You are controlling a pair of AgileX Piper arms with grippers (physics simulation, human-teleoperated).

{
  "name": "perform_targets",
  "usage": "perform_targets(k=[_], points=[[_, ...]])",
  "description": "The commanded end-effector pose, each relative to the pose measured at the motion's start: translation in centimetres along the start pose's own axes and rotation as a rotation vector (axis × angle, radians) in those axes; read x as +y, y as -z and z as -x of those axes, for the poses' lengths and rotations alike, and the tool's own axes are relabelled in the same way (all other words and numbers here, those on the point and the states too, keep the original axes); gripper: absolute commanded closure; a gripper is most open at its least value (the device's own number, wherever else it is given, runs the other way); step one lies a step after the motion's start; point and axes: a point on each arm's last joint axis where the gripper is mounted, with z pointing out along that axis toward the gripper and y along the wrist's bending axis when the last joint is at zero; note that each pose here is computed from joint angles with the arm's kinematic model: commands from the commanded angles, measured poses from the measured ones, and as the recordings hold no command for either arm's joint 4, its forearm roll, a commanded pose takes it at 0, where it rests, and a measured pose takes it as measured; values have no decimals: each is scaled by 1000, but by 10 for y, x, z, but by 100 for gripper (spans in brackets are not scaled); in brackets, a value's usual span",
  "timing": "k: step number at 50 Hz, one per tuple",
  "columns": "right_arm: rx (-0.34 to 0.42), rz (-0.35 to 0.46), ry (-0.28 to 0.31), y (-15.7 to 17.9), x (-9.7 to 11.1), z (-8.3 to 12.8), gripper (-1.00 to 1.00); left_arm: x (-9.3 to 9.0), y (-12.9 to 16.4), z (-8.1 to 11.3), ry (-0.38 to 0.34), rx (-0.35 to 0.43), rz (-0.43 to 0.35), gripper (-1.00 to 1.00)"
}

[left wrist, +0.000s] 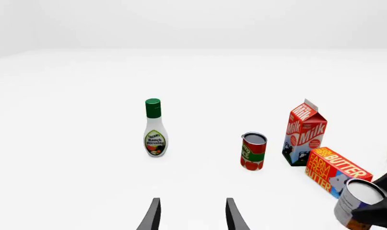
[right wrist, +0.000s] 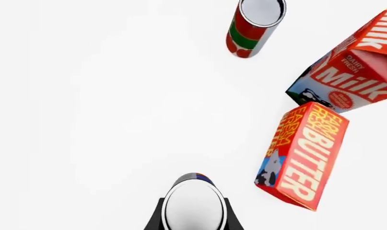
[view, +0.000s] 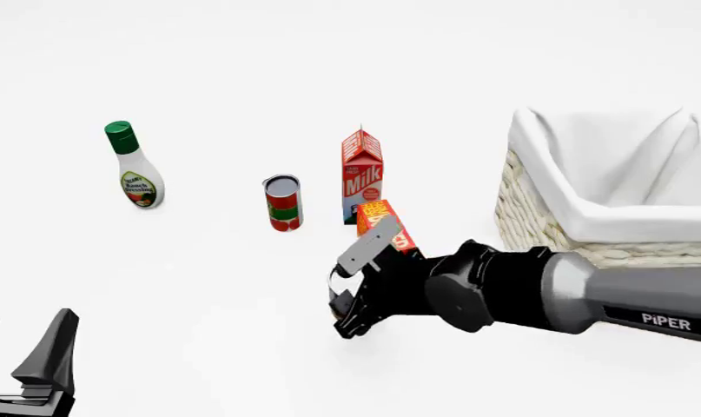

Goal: Pick the alphabet soup and place it in the basket.

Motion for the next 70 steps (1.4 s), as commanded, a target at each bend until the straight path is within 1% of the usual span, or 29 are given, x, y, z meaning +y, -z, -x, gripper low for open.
perform_targets(k=[1,7,20,27,29,32,36,46,51,52,53,54,58,61,62,63,70], points=[[-75,-3,7,36,0,15,100,0,0,0,0,0,0,-100],[-105,-10,3,56,-3,27,100,0,0,0,0,0,0,-100],[-146,-13,-4,80,-4,36,100,0,0,0,0,0,0,-100],[-182,-31,-16,96,-11,45,100,0,0,0,0,0,0,-100],[-210,-47,-12,110,-16,54,100,0,0,0,0,0,0,-100],[-220,-55,-11,116,-19,57,100,0,0,0,0,0,0,-100],[-256,-76,-14,132,-26,65,100,0,0,0,0,0,0,-100],[-301,-104,-24,151,-34,74,100,0,0,0,0,0,0,-100],[-336,-134,-42,169,-43,80,100,0,0,0,0,0,0,-100],[-350,-143,-57,175,-46,82,100,0,0,0,0,0,0,-100],[-350,-143,-57,175,-46,82,100,0,0,0,0,0,0,-100],[-365,-148,-77,182,-48,85,100,0,0,0,0,0,0,-100],[-379,-173,-94,194,-54,85,100,0,0,0,0,0,0,-100],[-377,-201,-91,198,-61,81,100,0,0,0,0,0,0,-100],[-384,-199,-104,203,-61,82,100,0,0,0,0,0,0,-100],[-387,-203,-103,206,-61,82,100,0,0,0,0,0,0,-100],[-389,-237,-120,212,-70,77,100,0,0,0,0,0,0,-100]])
